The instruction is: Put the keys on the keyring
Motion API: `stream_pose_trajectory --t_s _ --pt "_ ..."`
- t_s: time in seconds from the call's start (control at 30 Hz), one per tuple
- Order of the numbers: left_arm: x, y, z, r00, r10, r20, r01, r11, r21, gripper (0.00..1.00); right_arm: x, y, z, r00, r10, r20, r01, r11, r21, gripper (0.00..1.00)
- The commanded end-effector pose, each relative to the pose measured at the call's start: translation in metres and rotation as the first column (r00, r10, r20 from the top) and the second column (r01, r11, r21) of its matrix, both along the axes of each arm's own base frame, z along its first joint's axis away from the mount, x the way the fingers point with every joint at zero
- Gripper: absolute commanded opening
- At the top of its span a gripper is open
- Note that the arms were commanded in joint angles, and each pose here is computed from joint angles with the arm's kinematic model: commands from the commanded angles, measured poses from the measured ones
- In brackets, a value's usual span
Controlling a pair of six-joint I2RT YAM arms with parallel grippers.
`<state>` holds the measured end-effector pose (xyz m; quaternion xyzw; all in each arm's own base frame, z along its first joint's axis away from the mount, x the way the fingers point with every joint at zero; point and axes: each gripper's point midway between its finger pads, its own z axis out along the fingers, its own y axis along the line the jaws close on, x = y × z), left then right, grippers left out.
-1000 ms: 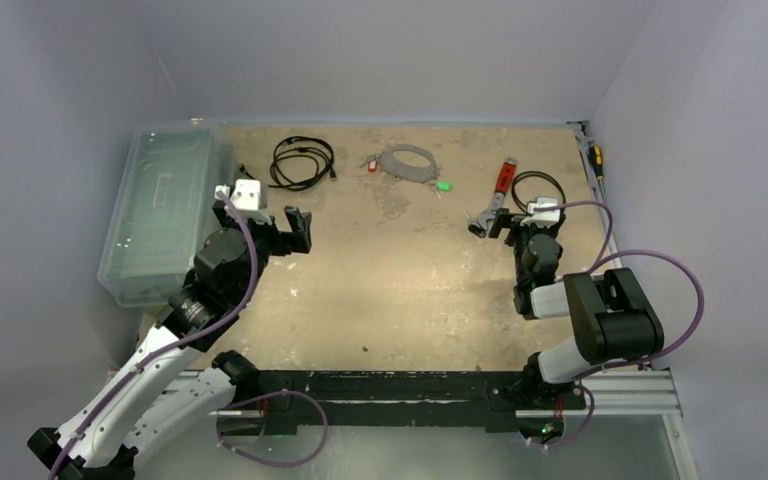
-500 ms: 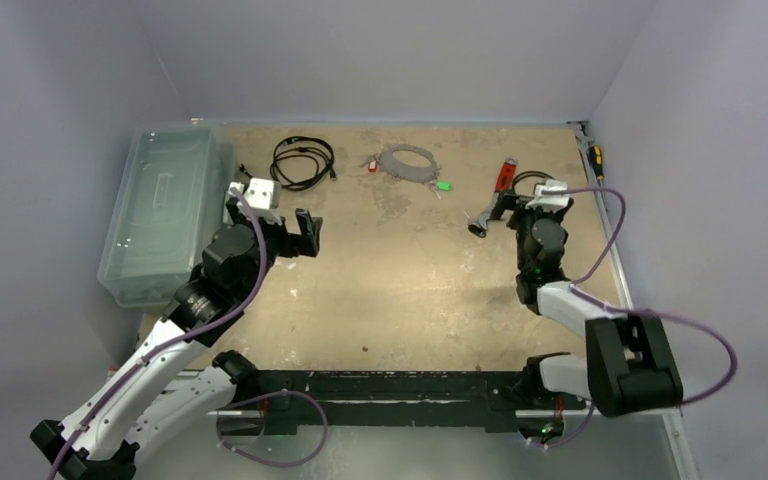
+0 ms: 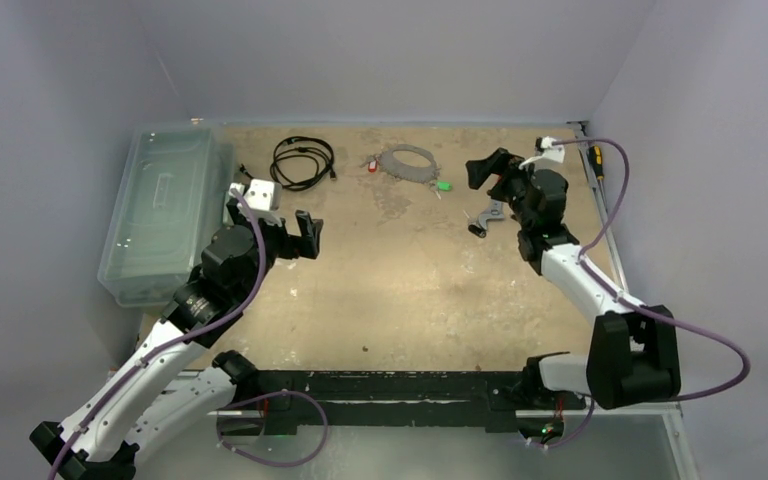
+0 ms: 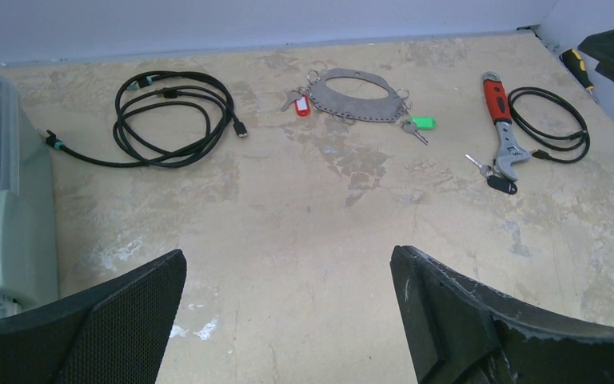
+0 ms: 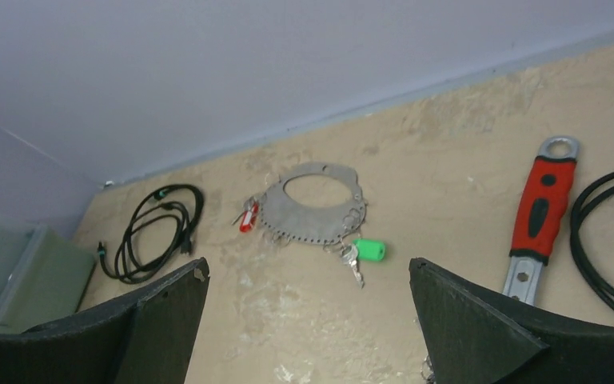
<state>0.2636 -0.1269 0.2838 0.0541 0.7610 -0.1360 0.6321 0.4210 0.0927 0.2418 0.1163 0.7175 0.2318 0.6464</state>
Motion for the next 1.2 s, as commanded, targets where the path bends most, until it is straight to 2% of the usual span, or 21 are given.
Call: stream_pose_trajectory --t_s 0.0,0.17,0.3,0.47,0.67,0.77,0.93,1.13,1.17 --pt "0.001 0.003 0.018 0.999 0.009 0.047 -0.008 1.0 -0.016 0.99 0.007 0.021 0.004 0.992 0.071 -0.102 -0.07 0.997 0.008 0.99" --pt "0.0 0.003 0.019 0.999 0.004 0.049 -0.004 1.0 -0.012 0.99 0.037 0.041 -0.008 0.977 0.092 -0.192 -0.103 0.994 -0.047 0.99" --pt "-0.001 0.004 0.02 0.999 0.006 0.054 -0.006 1.0 -0.014 0.99 0.064 0.06 -0.031 0.953 0.055 -0.299 -0.091 0.99 -0.109 0.99" --pt "-0.001 0.004 0.02 0.998 0.009 0.055 -0.008 1.0 -0.024 0.99 0.085 0.091 -0.037 0.933 0.079 -0.352 -0.142 0.977 -0.157 0.97" --pt "-0.001 0.003 0.021 0.999 0.003 0.053 -0.002 1.0 -0.027 0.99 0.102 0.123 -0.051 0.9 0.106 -0.424 -0.219 0.949 -0.228 0.86" --pt "-0.002 0.005 0.022 0.998 0.013 0.058 -0.011 1.0 -0.029 0.99 0.107 0.135 -0.063 0.887 0.09 -0.452 -0.237 0.93 -0.28 0.85" --pt "-0.003 0.009 0.025 0.997 0.03 0.07 -0.027 0.999 -0.036 0.99 0.116 0.144 -0.07 0.875 0.076 -0.477 -0.251 0.915 -0.315 0.75" --pt "-0.004 0.009 0.026 0.997 0.027 0.074 -0.024 0.999 -0.042 0.99 0.125 0.143 -0.084 0.866 0.01 -0.5 -0.221 0.905 -0.364 0.68" --pt "-0.004 0.009 0.027 0.997 0.027 0.075 -0.024 0.999 -0.043 0.99 0.126 0.142 -0.087 0.864 0.003 -0.504 -0.218 0.903 -0.369 0.63"
